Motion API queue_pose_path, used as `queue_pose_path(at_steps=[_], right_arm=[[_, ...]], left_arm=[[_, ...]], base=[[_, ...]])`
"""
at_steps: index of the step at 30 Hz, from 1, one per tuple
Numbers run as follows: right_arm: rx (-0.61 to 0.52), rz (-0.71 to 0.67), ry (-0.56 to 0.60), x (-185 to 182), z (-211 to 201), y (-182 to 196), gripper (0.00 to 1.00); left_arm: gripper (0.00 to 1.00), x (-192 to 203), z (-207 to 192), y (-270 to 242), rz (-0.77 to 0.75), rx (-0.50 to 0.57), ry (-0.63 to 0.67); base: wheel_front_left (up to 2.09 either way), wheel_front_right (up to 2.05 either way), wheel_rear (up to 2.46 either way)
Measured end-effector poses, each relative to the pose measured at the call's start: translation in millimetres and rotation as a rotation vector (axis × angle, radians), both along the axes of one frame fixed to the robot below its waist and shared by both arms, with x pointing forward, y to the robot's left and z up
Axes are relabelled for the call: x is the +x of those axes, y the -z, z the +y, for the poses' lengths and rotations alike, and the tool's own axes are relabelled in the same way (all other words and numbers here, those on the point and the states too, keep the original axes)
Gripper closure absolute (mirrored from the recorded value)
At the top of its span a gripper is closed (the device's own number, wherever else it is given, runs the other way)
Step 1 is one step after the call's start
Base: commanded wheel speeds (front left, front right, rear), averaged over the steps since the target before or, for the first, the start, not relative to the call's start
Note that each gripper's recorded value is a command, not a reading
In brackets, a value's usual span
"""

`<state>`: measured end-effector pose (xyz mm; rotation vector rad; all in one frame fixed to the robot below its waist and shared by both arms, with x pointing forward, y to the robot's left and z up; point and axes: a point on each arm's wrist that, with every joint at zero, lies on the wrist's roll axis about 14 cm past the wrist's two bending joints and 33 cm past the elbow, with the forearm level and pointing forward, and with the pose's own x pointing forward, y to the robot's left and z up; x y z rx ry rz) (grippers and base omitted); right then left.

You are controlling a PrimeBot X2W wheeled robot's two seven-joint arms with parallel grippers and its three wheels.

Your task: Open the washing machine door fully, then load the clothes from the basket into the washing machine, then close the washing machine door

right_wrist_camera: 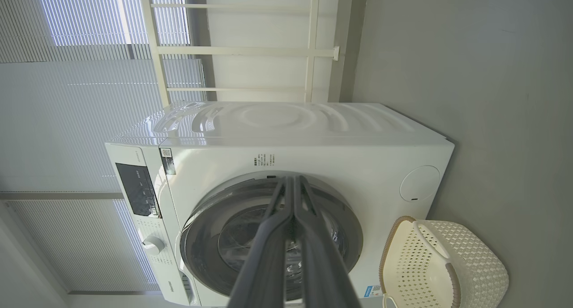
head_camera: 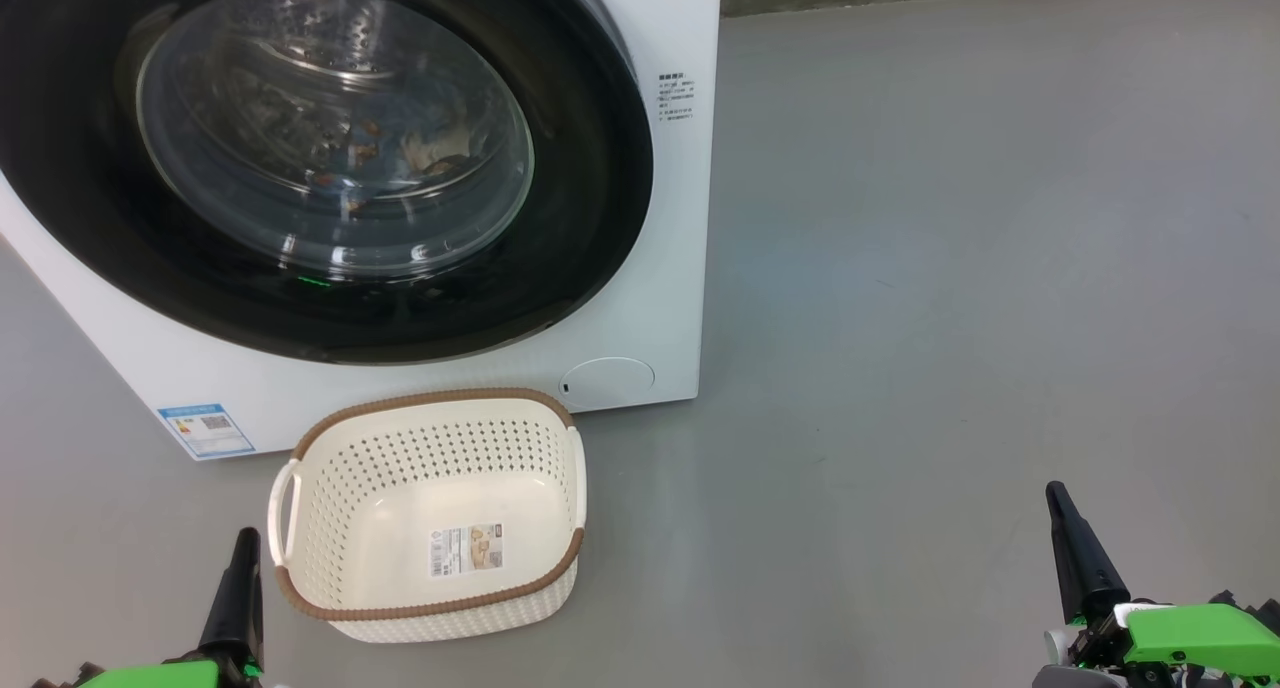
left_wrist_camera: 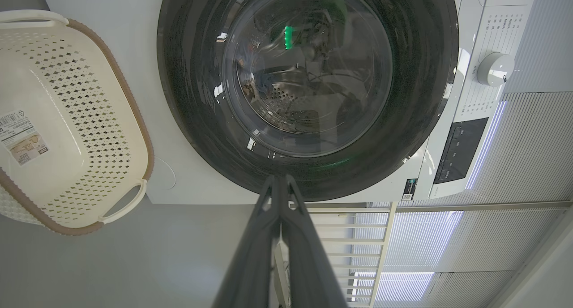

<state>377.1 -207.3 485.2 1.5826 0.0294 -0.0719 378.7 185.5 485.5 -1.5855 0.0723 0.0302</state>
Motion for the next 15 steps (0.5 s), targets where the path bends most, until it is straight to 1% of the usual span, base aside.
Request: queue_pose_path(at_steps=[15], right_arm=[[0.001, 0.0, 0.001, 0.0, 0.3, 0.2, 1.0]], left_arm=[[1.0, 0.0, 0.0, 0.0, 0.0, 0.0, 0.0]], base=[[0.0, 0.0, 0.0]])
